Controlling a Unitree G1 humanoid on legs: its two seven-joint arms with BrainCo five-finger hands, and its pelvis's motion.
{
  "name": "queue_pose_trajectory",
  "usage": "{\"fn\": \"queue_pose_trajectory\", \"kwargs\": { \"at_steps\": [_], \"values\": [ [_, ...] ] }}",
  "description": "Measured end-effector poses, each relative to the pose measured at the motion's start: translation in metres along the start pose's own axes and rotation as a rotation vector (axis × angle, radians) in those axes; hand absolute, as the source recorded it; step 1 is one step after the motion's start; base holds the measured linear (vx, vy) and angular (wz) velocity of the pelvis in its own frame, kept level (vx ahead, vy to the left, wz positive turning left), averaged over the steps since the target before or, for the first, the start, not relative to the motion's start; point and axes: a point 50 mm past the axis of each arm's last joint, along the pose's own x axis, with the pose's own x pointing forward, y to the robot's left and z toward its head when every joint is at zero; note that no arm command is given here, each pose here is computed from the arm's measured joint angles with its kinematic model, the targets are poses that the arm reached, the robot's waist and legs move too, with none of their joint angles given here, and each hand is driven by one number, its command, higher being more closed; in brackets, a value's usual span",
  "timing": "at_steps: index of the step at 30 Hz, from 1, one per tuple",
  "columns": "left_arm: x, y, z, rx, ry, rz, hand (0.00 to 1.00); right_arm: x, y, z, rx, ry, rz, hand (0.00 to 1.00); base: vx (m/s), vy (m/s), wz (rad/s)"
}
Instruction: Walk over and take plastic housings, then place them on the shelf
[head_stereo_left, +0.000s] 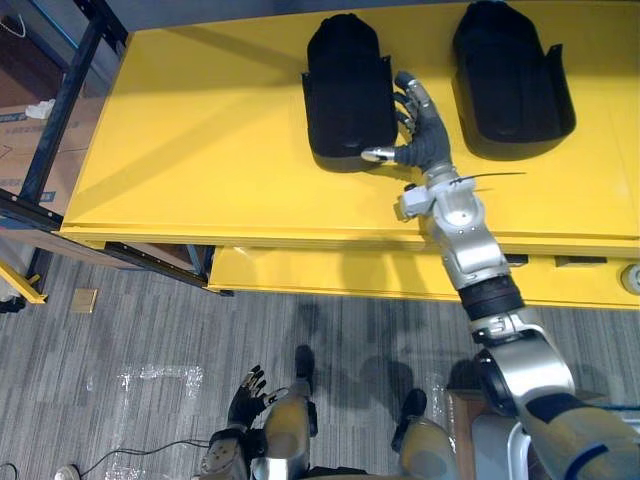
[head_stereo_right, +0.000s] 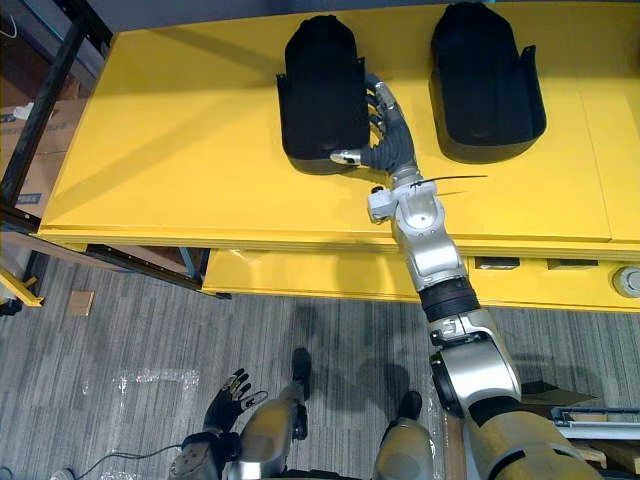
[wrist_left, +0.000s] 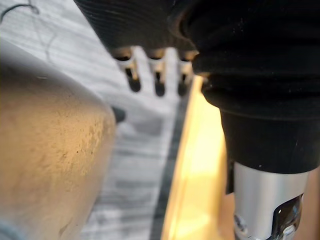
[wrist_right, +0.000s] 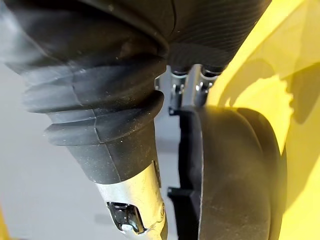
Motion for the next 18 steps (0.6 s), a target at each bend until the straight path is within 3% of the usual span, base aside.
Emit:
{"fn": "queue_pose_trajectory", "kwargs": {
  "at_steps": [18],
  "values": [
    [0.0001,0.0000,0.0001,0.001,0.001,0.000,0.00,0.0001,0.0037,-0.0019,-0.042,0.029,0.031,0.00,0.00,0.000,0.00]
  ]
}}
